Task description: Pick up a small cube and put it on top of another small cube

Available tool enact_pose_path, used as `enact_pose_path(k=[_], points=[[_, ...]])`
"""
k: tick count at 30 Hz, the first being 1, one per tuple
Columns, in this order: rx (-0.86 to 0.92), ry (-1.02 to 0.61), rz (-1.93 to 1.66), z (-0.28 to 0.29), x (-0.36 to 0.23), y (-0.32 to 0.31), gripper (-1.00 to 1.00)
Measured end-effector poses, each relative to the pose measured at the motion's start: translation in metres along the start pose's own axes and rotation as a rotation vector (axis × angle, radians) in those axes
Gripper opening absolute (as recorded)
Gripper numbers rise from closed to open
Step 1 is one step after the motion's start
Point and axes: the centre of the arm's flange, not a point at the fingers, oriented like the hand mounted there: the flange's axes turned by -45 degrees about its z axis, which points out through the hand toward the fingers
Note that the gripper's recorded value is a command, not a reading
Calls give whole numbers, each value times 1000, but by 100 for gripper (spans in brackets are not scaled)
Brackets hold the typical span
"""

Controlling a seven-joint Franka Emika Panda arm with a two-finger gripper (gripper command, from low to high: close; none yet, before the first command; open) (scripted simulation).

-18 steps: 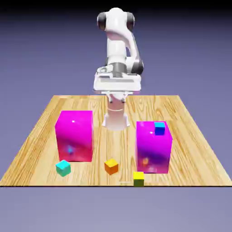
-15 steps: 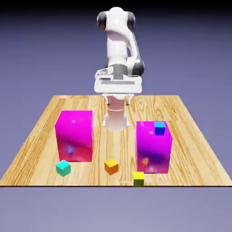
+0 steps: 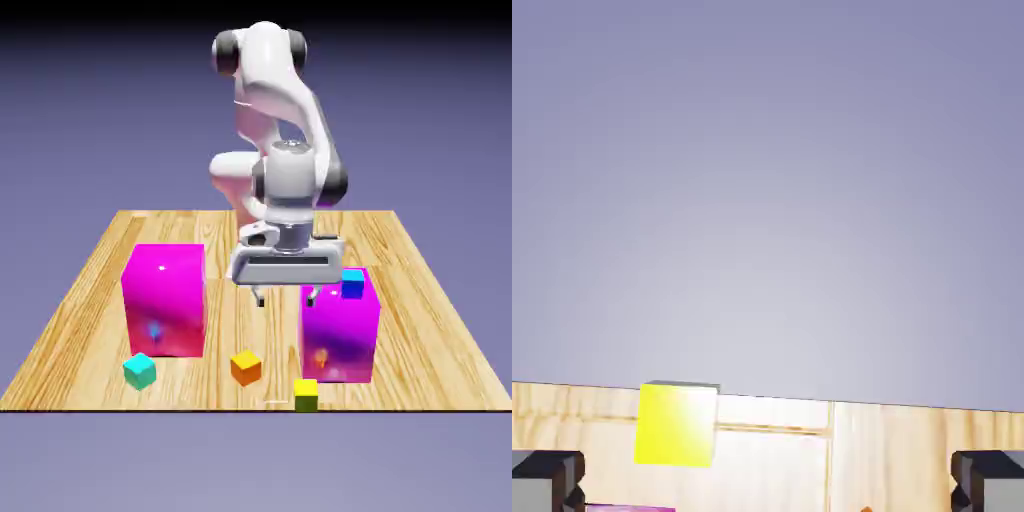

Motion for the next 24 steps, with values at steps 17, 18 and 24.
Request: enact_pose_path(k=[17, 18, 24], points=[[38, -613, 42, 162, 54, -38, 0], [42, -649, 46, 172, 55, -39, 0], [44, -677, 49, 238, 22, -43, -100]])
